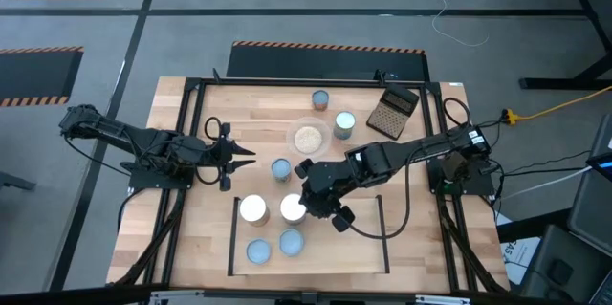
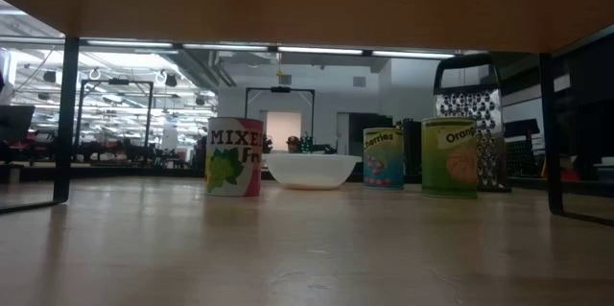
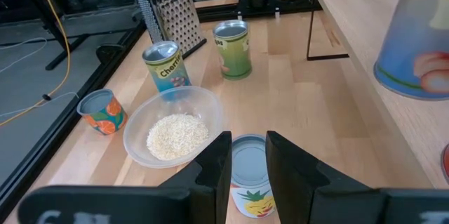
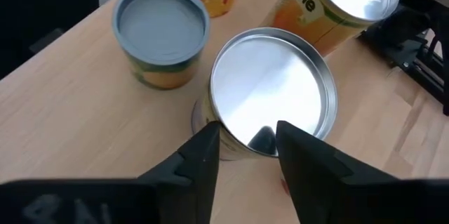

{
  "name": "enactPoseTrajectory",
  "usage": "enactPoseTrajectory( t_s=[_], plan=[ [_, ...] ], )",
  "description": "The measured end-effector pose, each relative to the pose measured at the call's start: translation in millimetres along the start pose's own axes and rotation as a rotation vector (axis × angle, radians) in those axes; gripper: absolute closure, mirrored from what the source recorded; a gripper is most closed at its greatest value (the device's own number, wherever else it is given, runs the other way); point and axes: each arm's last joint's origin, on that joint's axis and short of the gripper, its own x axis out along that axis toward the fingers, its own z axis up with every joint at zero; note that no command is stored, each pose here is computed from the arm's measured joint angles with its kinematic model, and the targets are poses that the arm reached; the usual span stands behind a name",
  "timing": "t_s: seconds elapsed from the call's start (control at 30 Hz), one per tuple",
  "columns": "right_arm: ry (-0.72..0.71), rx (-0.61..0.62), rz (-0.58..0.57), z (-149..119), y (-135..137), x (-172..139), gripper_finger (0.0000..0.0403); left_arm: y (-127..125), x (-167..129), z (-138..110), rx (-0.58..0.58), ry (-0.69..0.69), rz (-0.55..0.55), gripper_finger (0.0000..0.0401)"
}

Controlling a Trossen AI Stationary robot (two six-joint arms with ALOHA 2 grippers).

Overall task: Pick and place cans onto a shelf
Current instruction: Put the large canned peaches on the shelf

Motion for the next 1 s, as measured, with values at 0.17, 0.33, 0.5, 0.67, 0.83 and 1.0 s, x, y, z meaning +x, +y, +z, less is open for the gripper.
enactPoseTrajectory(
  t_s=[0.17,0.33,0.5,0.67,0.83,1.0],
  plan=[
    [0.0,0.001,0.0,0.0,0.0,0.0,0.0296,0.0,0.0,0.0,0.0,0.0,0.0,0.0319],
    [-0.004,0.001,0.007,0.1,0.2,0.0,0.0335,0.0,0.0,0.0,0.0,0.0,0.0,0.0319],
    [-0.008,0.001,0.008,0.4,0.1,0.0,0.0372,0.0,0.0,0.0,0.0,0.0,0.0,0.0319],
    [-0.045,0.009,0.026,2.9,-0.2,1.7,0.0394,0.0,0.0,0.0,0.0,0.0,0.0,0.0319],
    [-0.081,0.071,0.027,6.1,-1.1,1.8,0.0396,0.0,0.0,0.0,0.0,0.0,0.0,0.0319],
    [-0.108,0.123,0.017,8.8,-2.4,1.5,0.0394,0.0,0.0,0.0,0.0,0.0,0.0,0.0319]
  ],
)
